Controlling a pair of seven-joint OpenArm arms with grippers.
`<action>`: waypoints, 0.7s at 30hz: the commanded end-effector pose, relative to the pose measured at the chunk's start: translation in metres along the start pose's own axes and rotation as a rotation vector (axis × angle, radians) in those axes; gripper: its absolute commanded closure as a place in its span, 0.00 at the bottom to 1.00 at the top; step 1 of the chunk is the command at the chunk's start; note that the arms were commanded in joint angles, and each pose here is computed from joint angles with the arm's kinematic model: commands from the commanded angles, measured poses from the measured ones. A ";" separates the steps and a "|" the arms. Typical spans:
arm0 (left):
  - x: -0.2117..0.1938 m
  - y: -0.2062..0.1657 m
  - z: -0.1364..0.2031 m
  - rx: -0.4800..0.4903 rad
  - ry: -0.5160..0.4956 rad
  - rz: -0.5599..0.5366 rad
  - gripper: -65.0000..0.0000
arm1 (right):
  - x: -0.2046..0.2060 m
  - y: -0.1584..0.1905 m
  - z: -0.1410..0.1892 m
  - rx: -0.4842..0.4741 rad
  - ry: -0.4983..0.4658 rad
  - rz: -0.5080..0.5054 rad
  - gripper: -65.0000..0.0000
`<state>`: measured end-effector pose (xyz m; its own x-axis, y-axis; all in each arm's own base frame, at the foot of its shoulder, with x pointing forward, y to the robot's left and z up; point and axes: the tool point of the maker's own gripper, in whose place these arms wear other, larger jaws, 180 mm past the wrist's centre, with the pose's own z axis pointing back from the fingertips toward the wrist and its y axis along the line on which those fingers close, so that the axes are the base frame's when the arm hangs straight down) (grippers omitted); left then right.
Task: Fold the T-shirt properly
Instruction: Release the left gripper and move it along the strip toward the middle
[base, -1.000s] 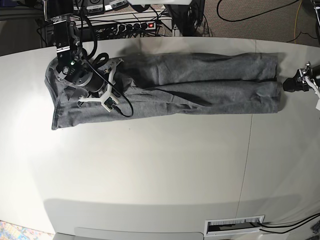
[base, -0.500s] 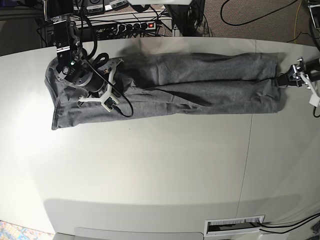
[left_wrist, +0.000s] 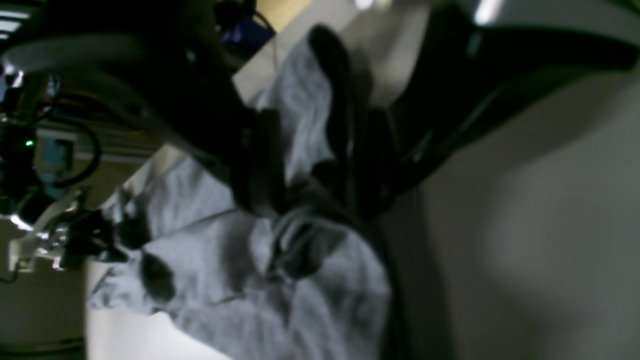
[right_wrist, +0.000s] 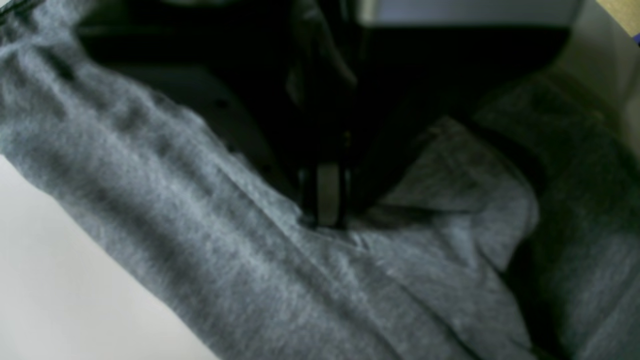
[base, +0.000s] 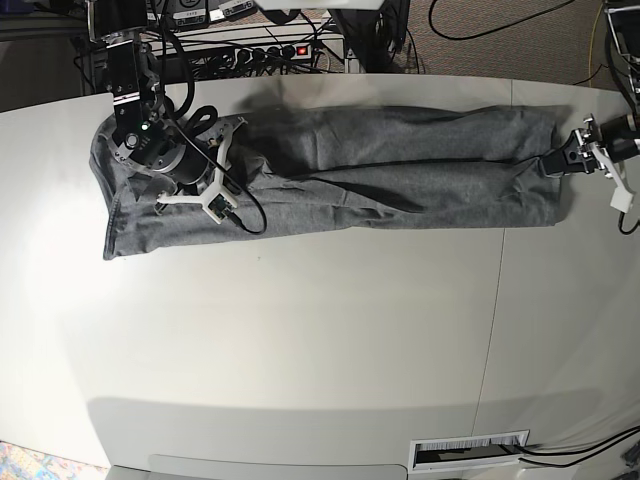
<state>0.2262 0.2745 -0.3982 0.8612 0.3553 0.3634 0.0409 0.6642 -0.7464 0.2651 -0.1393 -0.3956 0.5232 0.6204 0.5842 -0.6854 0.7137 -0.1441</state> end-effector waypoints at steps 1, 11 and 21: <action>0.007 -0.001 0.004 0.005 -0.005 -0.020 0.60 | -0.006 -0.008 0.003 -0.025 0.040 0.019 0.99; 0.003 -0.006 -0.004 -0.018 0.011 -0.016 0.95 | -0.006 -0.008 0.003 -0.026 0.040 0.019 0.99; 0.028 -0.046 -0.008 -0.065 0.041 -0.219 1.00 | -0.005 -0.008 0.003 -0.025 0.035 0.019 0.99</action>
<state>0.2425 0.2414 -0.3731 0.8720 0.1749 0.4573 0.2313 0.6761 -0.6996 0.2649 -0.1396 -0.3959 0.5246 0.6210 0.5824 -0.6852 0.7140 -0.1442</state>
